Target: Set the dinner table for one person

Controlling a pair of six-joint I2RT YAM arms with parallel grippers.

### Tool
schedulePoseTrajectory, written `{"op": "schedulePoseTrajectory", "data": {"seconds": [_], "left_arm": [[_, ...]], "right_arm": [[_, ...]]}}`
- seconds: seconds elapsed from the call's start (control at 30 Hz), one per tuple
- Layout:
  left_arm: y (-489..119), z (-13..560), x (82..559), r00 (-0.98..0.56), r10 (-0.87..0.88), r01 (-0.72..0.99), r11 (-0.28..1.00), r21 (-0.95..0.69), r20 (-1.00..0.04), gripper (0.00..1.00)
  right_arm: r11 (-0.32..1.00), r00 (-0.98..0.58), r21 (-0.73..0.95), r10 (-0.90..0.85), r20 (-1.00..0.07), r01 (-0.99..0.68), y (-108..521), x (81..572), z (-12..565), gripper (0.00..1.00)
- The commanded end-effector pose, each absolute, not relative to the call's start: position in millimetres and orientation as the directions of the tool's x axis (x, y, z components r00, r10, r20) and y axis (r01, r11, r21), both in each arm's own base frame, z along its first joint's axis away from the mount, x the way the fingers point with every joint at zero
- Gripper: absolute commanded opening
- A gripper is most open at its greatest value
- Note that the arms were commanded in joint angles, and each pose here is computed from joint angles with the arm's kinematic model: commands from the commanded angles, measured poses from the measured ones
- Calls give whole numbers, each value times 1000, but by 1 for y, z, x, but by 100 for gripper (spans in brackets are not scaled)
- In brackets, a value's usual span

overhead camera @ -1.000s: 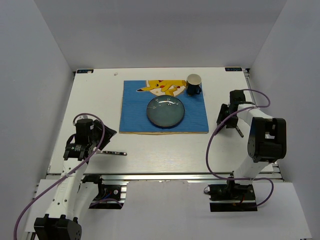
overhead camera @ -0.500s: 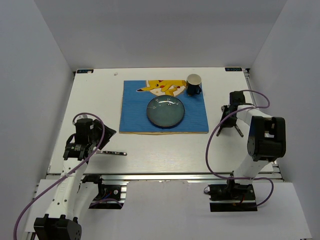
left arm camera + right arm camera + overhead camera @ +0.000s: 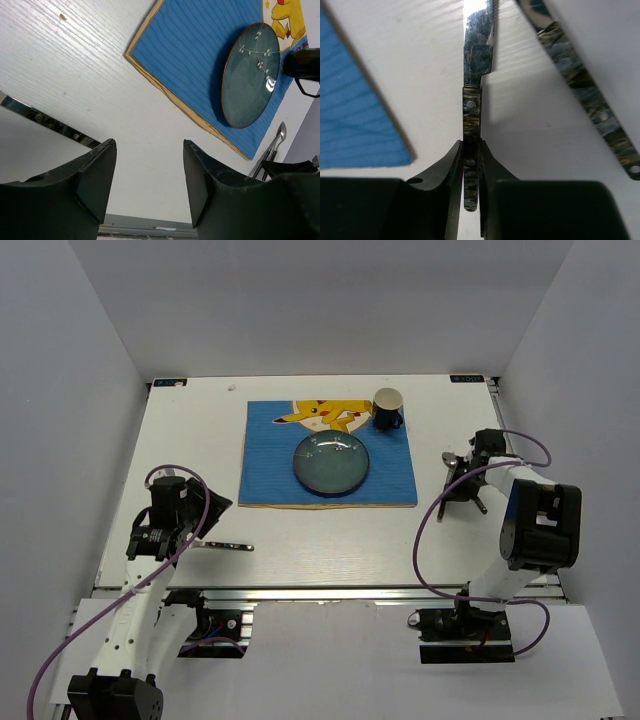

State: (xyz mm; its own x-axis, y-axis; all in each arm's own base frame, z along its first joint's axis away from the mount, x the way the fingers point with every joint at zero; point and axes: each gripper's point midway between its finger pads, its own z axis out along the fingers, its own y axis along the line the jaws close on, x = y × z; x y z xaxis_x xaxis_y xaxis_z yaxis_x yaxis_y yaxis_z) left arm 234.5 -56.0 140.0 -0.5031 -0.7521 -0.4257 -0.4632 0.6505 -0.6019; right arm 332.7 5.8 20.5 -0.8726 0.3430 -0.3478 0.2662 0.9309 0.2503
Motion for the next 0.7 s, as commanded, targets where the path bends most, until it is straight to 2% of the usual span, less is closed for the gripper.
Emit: {"op": "schedulePoseTrajectory", "data": {"seconds": [0.0,0.17,0.33,0.67], "left_arm": [[-57,153,242,-491,-744,-422,659,-623,-454,65],[-58,155,243,-492,-741,-412,660,-628,-457,65],[-58,158,242,-489,-742,-410,660,-629,-459,65],[-57,161,240,-483,-742,-408,660,-631,-465,65]], "right_arm": [[884,-882,421,353,-313,204,34,325,48,6],[838,-883,525,350,-312,147,53,328,69,2],[827,-883,545,352,-312,137,56,331,77,0],[796,-894,582,370,-253,165,66,306,77,0]]}}
